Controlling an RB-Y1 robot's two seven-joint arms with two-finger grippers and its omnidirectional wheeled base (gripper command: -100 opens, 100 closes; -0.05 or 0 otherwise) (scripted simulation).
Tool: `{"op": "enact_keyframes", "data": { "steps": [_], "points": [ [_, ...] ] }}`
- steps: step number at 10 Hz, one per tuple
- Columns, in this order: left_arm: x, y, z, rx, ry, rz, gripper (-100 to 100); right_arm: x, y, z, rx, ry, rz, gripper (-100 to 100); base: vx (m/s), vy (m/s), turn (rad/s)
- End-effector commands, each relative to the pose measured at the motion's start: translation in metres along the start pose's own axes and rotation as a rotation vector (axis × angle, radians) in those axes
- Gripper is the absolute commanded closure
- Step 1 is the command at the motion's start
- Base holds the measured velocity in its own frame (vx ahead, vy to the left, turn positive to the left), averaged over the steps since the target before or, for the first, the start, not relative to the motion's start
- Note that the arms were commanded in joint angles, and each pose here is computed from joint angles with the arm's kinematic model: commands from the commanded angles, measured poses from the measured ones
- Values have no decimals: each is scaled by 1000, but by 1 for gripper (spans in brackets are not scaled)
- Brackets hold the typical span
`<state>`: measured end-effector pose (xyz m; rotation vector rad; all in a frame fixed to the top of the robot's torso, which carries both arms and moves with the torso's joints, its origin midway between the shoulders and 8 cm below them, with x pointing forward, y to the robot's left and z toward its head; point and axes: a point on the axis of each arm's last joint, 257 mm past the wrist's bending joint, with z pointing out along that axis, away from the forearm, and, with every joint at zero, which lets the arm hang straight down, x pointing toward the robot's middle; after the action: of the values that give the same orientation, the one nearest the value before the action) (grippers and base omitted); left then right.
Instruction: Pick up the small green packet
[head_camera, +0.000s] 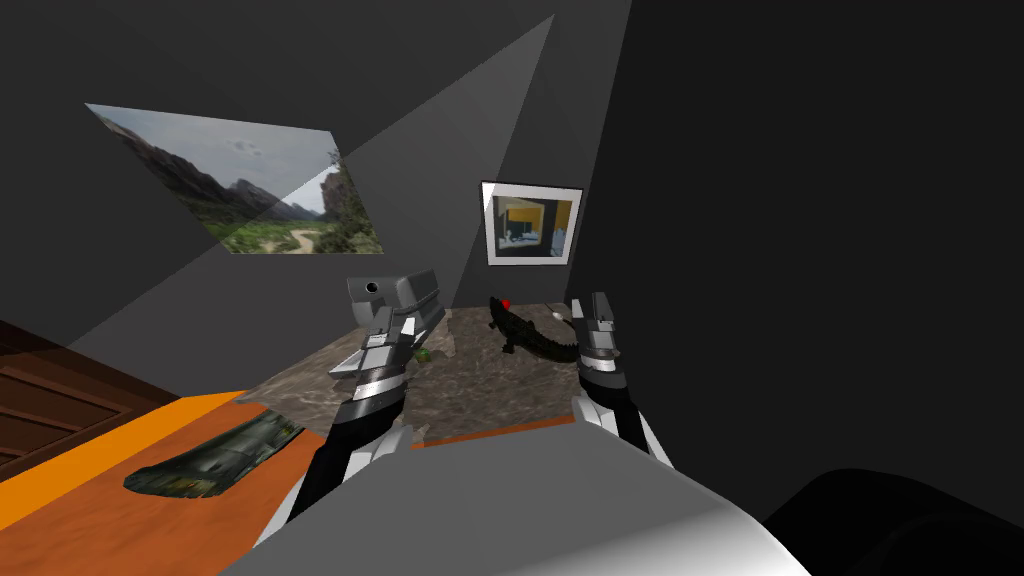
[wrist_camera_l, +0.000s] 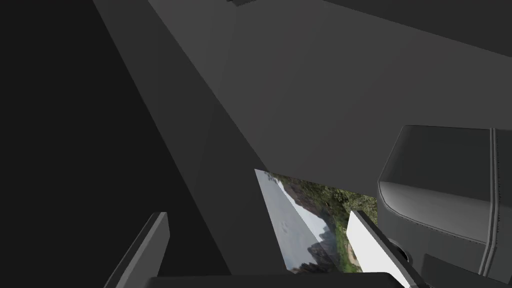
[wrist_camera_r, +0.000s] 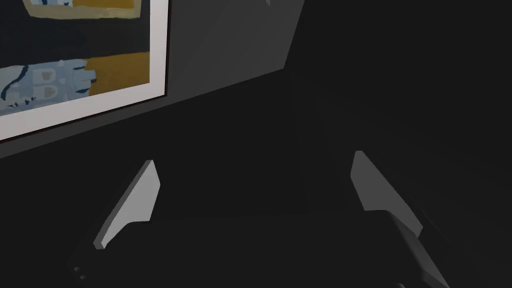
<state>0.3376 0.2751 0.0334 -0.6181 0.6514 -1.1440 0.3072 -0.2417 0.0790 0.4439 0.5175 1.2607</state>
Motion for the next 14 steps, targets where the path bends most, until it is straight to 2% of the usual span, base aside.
{"op": "enact_keyframes", "data": {
  "steps": [1, 4, 7, 14],
  "points": [
    [4, 3, 0, -6, 33, 21, -100, 0, 0, 0, 0, 0, 0, 0, -10, -3, -17],
    [10, 17, -2, -34, 103, 83, -100, 0, 0, 0, 0, 0, 0, 0, -39, -10, -28],
    [10, 39, -2, -83, 151, 161, -100, 0, 0, 0, 0, 0, 0, 0, -63, -19, -50],
    [-10, 101, -4, -243, 185, 354, -100, 0, 0, 0, 0, 0, 0, 0, -83, -39, -67]
  ]
}}
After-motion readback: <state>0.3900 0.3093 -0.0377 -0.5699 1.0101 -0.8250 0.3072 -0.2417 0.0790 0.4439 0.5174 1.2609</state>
